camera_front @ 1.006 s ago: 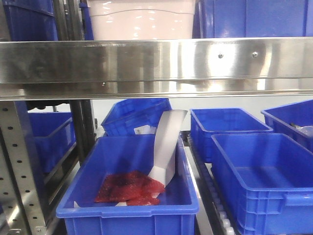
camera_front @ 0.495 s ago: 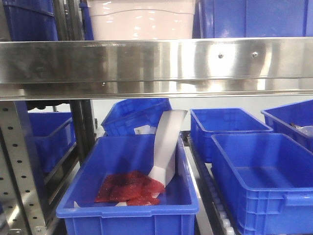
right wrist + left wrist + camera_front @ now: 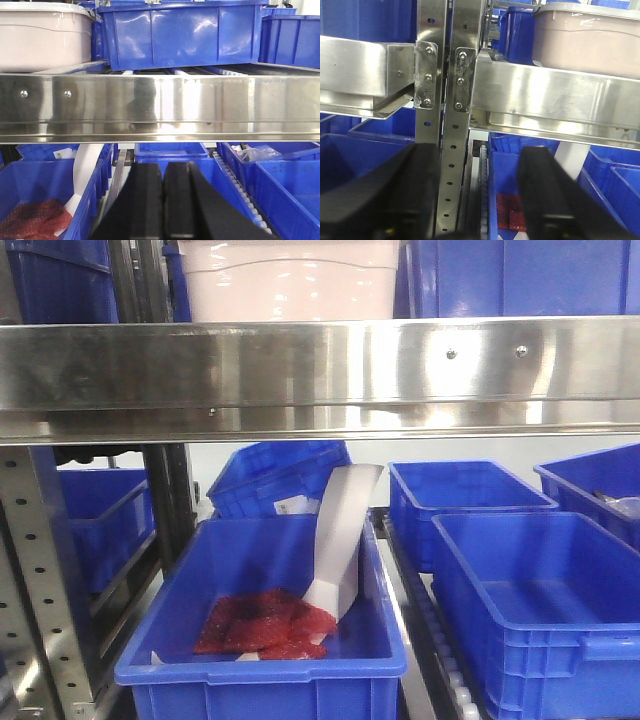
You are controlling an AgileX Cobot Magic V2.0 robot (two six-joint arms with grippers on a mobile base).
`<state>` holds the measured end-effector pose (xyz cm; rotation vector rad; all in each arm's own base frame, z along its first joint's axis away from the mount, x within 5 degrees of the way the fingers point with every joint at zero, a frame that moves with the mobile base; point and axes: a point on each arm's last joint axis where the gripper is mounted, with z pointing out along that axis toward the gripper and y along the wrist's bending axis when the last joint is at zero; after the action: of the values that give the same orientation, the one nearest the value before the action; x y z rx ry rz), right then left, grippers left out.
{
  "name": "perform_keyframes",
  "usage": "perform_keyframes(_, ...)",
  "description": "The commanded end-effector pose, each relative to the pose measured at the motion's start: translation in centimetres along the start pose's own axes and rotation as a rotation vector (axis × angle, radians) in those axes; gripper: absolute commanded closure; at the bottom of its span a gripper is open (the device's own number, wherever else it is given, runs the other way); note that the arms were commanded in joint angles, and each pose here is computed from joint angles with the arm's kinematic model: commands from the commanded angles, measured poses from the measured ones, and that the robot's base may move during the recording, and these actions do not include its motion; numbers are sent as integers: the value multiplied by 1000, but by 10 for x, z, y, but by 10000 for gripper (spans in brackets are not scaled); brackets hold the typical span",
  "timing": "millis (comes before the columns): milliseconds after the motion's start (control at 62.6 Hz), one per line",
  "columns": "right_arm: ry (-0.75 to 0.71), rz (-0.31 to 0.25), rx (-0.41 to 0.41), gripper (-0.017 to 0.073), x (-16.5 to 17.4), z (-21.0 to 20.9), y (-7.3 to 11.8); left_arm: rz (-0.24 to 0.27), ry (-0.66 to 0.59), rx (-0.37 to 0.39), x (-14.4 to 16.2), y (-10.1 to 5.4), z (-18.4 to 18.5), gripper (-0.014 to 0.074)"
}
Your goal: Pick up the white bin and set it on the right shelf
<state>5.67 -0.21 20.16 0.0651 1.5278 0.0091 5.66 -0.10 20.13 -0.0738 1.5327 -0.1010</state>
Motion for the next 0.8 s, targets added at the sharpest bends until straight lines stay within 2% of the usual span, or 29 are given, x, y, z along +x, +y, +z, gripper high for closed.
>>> perform_keyframes(0,-104,-7,-3,509,-10,-1,0,-11,-72,-3,-1,1,0,711)
perform_keyframes(782,-104,-7,-3,509,-10,-1,0,-11,-72,-3,-1,1,0,711)
